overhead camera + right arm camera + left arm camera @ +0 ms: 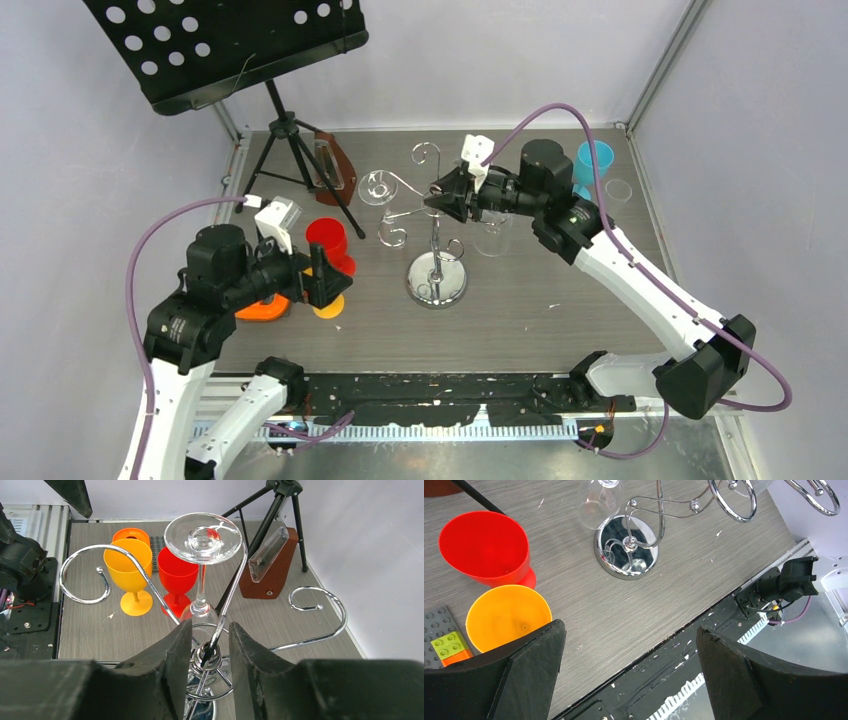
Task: Take the wine glass off the wine glass rack
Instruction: Adjust the wine rack at the center of the board.
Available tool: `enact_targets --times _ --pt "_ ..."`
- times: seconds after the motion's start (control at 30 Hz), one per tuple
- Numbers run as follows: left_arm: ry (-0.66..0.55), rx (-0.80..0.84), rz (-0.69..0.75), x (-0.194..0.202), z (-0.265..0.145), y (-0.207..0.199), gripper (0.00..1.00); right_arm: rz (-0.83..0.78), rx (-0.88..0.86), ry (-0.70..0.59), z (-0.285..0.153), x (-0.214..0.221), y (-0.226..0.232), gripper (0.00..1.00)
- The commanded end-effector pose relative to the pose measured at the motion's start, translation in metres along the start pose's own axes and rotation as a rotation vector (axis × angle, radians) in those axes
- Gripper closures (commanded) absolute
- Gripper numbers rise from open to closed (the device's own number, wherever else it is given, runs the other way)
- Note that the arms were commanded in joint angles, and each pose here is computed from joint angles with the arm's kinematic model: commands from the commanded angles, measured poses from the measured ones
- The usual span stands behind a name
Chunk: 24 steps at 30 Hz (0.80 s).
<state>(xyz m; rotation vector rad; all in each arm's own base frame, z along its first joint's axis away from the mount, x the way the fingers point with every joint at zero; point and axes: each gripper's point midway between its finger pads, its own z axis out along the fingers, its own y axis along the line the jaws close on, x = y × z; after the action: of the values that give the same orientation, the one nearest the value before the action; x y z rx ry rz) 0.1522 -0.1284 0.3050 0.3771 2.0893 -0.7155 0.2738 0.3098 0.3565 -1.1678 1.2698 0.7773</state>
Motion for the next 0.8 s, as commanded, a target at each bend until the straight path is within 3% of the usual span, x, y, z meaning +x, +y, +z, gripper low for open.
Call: enact_targets --times 0.0,0.43,0.77 --pt "-0.063 0.017 0.01 -0.022 -0.002 -0.007 0.0 -0.096 0.053 -0.089 -0.015 -0.041 -0.006 0.58" --pt "-0.125 0.023 -0.023 -0.051 -0.004 -0.014 0.0 -0.087 0.238 -0.158 -0.054 -0.088 -0.021 0.28" --pt "-0.204 0.086 -0.116 -0.094 0.0 -0.031 0.0 0.039 0.399 -0.2 -0.1 -0.12 -0.023 0.17"
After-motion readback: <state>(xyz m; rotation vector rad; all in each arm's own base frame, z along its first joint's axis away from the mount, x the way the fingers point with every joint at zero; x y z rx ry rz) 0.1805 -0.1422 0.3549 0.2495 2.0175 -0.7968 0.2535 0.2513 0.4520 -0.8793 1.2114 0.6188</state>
